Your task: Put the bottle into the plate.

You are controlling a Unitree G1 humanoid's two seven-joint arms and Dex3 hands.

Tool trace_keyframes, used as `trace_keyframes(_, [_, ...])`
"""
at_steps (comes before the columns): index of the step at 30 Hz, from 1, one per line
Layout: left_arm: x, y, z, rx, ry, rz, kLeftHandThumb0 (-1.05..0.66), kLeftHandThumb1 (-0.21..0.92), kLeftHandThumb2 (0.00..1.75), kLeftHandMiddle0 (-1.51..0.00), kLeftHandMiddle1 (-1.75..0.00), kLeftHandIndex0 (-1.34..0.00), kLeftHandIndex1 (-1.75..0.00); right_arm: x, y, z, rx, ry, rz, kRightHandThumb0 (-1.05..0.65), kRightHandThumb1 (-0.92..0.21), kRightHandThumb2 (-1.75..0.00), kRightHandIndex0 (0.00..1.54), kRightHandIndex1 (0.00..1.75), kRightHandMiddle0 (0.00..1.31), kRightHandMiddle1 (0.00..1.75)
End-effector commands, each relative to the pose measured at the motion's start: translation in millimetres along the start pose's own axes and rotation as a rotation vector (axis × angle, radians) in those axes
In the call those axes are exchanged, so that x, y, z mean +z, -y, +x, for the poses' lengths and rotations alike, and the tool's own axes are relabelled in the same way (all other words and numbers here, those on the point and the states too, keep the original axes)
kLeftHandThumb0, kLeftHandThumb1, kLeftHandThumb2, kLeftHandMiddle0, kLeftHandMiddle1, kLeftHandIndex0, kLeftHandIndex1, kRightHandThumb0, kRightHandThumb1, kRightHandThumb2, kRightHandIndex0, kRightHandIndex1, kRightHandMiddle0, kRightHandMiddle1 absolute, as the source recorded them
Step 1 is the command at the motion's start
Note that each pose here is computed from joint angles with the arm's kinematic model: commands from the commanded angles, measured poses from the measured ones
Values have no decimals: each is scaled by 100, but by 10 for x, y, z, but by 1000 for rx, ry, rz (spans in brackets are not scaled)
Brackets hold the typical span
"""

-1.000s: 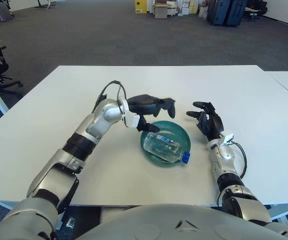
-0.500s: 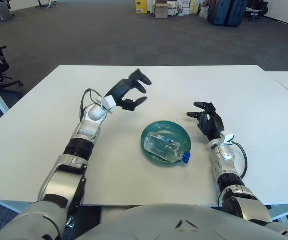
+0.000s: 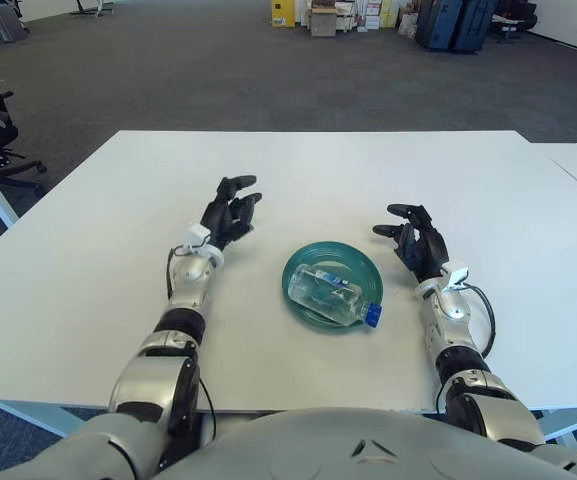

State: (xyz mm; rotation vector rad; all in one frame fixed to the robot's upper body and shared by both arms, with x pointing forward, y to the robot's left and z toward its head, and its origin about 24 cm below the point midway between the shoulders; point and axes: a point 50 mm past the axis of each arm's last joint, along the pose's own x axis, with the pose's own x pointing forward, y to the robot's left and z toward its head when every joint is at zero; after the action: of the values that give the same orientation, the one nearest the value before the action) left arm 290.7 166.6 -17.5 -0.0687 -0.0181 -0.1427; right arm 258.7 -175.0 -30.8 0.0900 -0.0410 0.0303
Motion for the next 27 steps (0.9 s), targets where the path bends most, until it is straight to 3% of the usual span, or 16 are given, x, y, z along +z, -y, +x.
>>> trace_keyframes(1, [-111, -9, -58, 66, -36, -62, -73, 92, 89, -22, -9, 0, -64, -582, 42, -722, -127, -275, 91, -79, -92, -86, 50, 84, 12, 111])
trace_keyframes(5, [-236, 30, -123, 93, -96, -104, -76, 92, 94, -18, -5, 0, -50, -591, 72, -731, -139, -292, 86, -79, -92, -86, 46, 77, 8, 110])
trace_keyframes(14, [-342, 95, -233, 66, -133, -60, -89, 92, 104, -5, 0, 0, -10, -575, 81, -730, -155, -276, 102, -77, -92, -85, 38, 45, 1, 103])
trace_keyframes(27, [-342, 155, -322, -9, -93, 50, -98, 92, 106, 0, 0, 0, 0, -545, 83, -716, -182, -250, 87, -74, -92, -84, 36, 25, 0, 90])
